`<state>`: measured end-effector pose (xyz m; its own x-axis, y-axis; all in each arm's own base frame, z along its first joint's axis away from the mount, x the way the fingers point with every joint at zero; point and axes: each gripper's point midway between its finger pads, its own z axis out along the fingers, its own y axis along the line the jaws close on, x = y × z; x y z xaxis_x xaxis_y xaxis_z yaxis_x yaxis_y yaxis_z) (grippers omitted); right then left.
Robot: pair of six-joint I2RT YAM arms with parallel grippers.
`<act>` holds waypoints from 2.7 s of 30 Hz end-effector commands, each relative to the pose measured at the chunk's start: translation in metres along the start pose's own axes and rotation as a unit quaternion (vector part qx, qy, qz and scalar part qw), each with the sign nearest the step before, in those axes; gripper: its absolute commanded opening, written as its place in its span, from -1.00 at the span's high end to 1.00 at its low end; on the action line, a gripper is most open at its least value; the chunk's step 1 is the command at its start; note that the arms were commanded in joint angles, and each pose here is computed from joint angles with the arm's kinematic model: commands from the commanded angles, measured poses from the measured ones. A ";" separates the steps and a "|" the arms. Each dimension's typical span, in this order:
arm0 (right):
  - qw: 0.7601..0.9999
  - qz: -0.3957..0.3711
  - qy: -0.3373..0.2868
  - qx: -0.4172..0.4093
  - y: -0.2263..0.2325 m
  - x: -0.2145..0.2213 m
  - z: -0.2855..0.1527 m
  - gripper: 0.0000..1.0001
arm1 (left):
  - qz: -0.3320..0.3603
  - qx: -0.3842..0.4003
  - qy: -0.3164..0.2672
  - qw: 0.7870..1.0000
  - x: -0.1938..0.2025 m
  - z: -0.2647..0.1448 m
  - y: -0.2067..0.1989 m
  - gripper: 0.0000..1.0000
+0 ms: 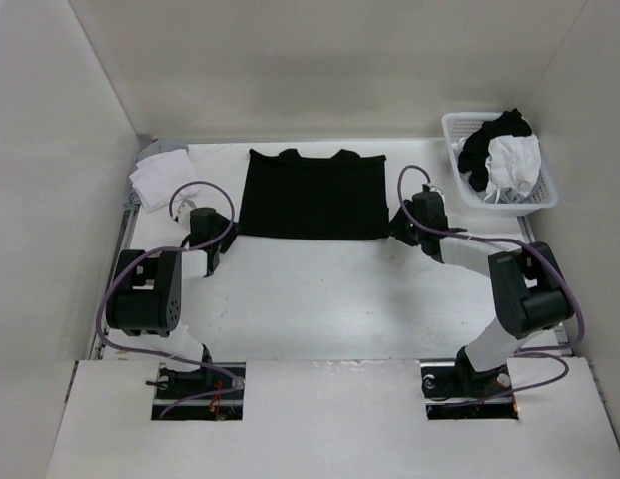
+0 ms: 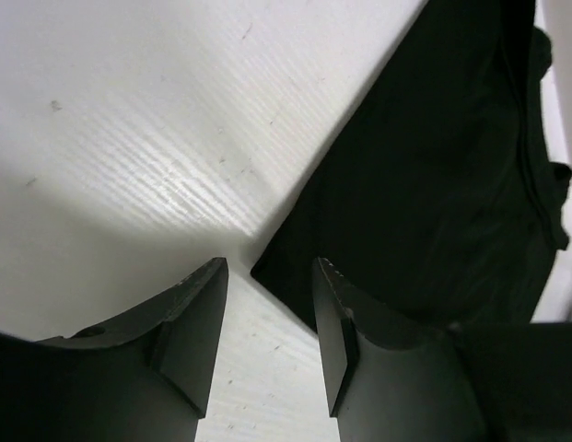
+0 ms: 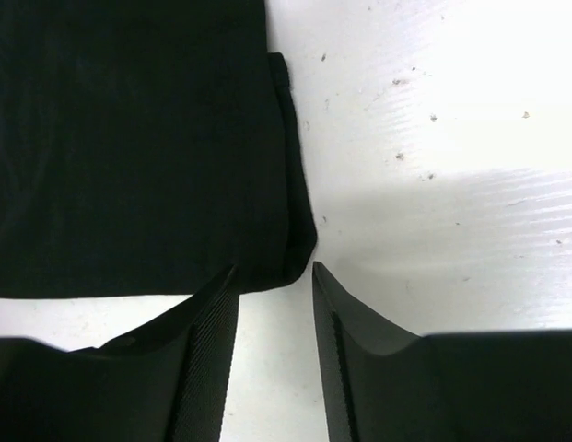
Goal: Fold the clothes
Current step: Fold the tank top
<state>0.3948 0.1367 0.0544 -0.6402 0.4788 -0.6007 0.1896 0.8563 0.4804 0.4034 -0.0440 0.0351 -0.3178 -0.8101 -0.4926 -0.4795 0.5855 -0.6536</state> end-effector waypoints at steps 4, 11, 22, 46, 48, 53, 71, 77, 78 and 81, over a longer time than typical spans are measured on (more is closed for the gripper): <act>0.998 0.034 -0.037 -0.041 0.014 -0.024 0.007 0.08 | -0.046 0.037 0.018 0.998 0.012 0.014 -0.009 0.39; 0.998 0.049 -0.031 -0.034 0.007 -0.022 0.012 0.10 | -0.062 0.036 0.020 0.997 0.013 0.016 -0.003 0.68; 0.997 0.066 -0.021 -0.023 -0.002 -0.008 0.004 0.05 | -0.065 0.040 -0.014 0.997 0.000 0.000 -0.005 0.81; 0.991 0.112 -0.033 -0.069 0.023 -0.006 0.005 0.94 | -0.060 0.078 -0.041 0.994 -0.012 -0.020 -0.025 0.98; 0.989 0.100 -0.061 -0.088 0.032 -0.019 -0.013 0.96 | -0.060 0.105 -0.050 0.991 -0.020 -0.038 -0.041 1.00; 0.985 0.034 -0.125 -0.119 0.059 -0.043 -0.091 0.97 | -0.044 0.187 -0.114 0.975 -0.069 -0.124 -0.090 1.00; 0.949 -0.060 -0.233 -0.205 0.098 -0.055 -0.349 0.92 | 0.013 0.309 -0.249 0.918 -0.135 -0.356 -0.139 0.97; 0.966 -0.075 -0.203 -0.141 0.100 -0.047 -0.258 0.93 | 0.011 0.218 -0.177 0.960 -0.099 -0.254 -0.098 0.96; 0.969 -0.067 -0.193 -0.139 0.100 -0.050 -0.237 0.93 | 0.011 0.202 -0.172 0.964 -0.096 -0.236 -0.091 0.96; 0.978 -0.036 -0.161 -0.128 0.095 -0.067 -0.173 0.93 | 0.003 0.160 -0.151 0.976 -0.091 -0.179 -0.076 0.96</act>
<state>0.2868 0.1371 0.2463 -0.3711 0.4213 -0.8275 0.0058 0.8922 0.4516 0.2944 -0.0278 0.2497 -0.0646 -0.7794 -0.6232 -0.1564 0.6247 -0.7650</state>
